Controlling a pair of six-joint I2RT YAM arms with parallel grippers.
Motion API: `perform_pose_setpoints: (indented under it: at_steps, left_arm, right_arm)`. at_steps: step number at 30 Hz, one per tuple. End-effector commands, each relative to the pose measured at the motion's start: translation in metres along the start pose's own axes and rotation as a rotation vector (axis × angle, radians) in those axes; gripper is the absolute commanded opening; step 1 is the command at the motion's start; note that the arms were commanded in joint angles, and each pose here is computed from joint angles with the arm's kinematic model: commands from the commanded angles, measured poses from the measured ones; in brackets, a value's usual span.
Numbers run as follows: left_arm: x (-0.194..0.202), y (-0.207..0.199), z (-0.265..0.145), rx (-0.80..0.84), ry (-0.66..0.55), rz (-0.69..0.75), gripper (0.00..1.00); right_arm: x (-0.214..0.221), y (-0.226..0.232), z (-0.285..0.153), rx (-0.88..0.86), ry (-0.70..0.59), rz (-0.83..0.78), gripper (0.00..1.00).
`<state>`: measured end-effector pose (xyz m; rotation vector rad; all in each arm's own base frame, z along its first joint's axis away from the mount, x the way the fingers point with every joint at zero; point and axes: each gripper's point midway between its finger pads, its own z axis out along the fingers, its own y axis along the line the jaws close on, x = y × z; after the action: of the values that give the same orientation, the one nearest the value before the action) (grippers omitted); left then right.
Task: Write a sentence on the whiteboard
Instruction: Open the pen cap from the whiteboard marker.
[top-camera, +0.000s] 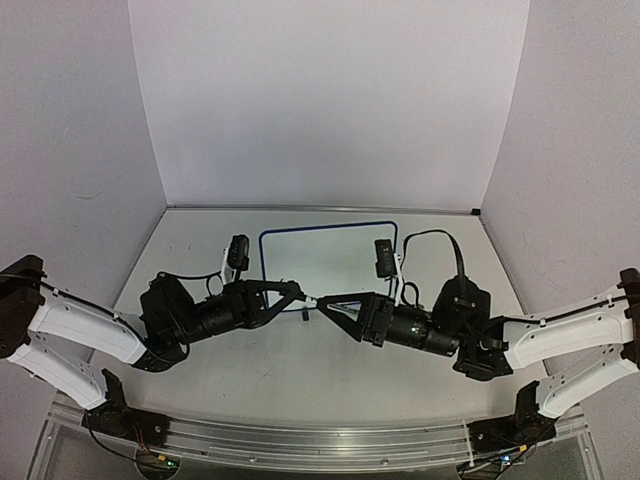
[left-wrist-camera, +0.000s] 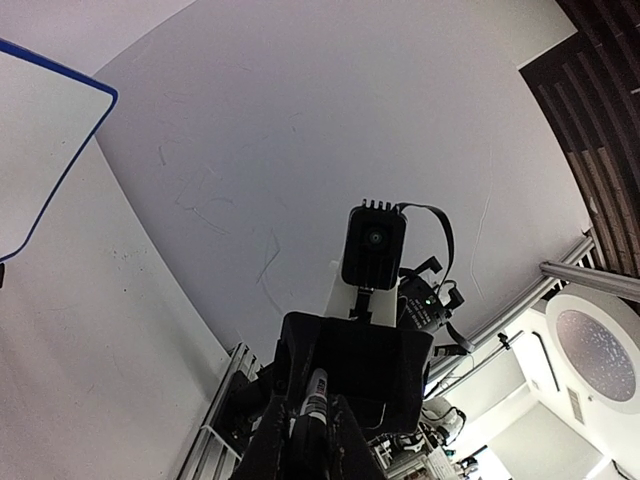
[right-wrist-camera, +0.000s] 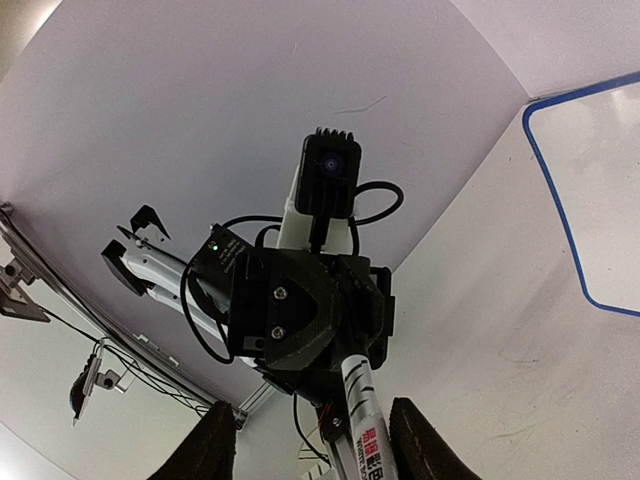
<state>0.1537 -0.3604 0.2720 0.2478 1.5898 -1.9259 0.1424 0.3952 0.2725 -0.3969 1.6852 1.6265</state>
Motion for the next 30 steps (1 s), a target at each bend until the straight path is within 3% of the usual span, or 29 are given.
perform_pose_setpoints:
  at_steps: [1, 10, 16, 20, 24, 30]
  left_arm:
    - [-0.003, -0.017, 0.009, 0.067, 0.010, -0.001, 0.00]
    - [-0.001, -0.013, 0.011, 0.065, 0.015, -0.014, 0.00]
    - [-0.002, -0.013, 0.011, 0.064, 0.013, -0.013, 0.00]
    - [-0.005, -0.015, 0.009, 0.065, -0.008, -0.006, 0.00]
    - [-0.021, -0.015, -0.007, 0.047, -0.103, 0.009, 0.00]
    - [-0.055, -0.002, -0.044, -0.102, -0.211, 0.030, 0.00]
  right_arm:
    - [-0.010, 0.012, 0.004, -0.048, -0.034, 0.001, 0.43]
    - [-0.010, 0.008, 0.003, -0.032, -0.041, 0.005, 0.21]
    - [-0.010, 0.003, 0.002, -0.014, -0.051, 0.017, 0.01]
    - [-0.008, -0.005, -0.001, 0.014, -0.059, 0.031, 0.00]
    - [-0.009, -0.015, -0.014, 0.059, -0.088, 0.031, 0.00]
    - [-0.013, -0.031, -0.040, 0.163, -0.097, -0.005, 0.00]
